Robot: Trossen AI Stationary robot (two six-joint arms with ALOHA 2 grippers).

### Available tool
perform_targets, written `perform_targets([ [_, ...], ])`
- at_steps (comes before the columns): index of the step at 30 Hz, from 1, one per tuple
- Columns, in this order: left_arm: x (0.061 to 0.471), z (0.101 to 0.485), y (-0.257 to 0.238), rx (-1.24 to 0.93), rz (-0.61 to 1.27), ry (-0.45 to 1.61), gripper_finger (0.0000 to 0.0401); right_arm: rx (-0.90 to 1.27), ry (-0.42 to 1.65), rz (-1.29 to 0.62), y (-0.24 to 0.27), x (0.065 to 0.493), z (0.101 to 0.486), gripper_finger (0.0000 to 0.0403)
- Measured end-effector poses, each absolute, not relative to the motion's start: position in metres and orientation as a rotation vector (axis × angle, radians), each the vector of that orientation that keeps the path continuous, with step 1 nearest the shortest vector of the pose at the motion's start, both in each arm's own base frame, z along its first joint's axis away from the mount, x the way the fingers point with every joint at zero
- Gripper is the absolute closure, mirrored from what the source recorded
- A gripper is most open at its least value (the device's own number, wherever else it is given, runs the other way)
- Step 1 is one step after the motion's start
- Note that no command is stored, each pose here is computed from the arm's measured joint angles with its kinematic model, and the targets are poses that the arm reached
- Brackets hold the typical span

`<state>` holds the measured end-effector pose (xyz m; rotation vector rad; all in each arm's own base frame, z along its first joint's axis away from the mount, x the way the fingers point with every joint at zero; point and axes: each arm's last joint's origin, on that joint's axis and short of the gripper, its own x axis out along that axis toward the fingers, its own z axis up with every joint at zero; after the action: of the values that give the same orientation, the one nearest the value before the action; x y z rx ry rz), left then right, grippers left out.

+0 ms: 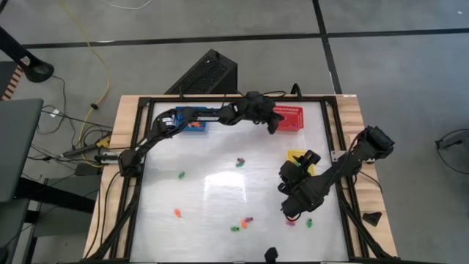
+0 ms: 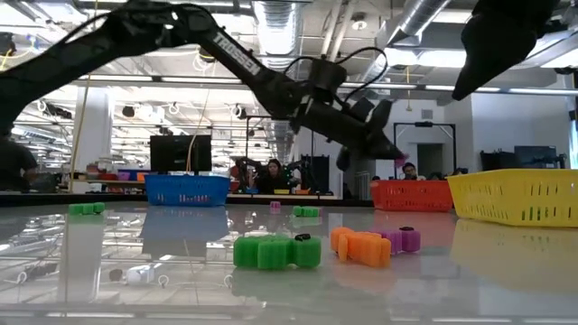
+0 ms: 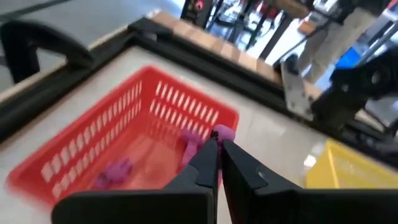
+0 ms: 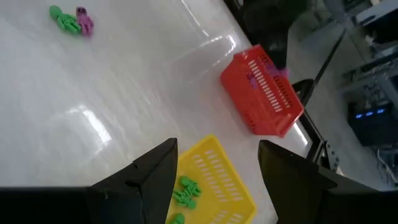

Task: Sort Halloween decoration
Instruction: Put the purple skeleton toy into the red bin

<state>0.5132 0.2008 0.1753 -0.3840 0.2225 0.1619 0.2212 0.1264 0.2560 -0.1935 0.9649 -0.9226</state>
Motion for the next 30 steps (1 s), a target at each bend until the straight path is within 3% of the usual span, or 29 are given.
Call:
perform_targets([
  [6,0.517,0.175,0.204,-0.337,0.173,0.249,0.0378,-0.211,0.951,-0.909,0.13,0.219,0.256,0.0148],
  [19,0.508,0.183,0.214,-0.371,0.16,0.301,0.024,-0.197,0.948,-0.925,0.126,0.222,0.256,0.0148],
  [25,0.466,0.249,0.233,-0.421,0.044,0.371,0.0231,-0.185,0.944,-0.938,0.123,0.225,0.256,0.0148],
  [30,0.416,0.29,0.204,-0.257,0.091,0.73,0.024,-0.175,0.937,-0.932,0.124,0.226,0.256,0.0148],
])
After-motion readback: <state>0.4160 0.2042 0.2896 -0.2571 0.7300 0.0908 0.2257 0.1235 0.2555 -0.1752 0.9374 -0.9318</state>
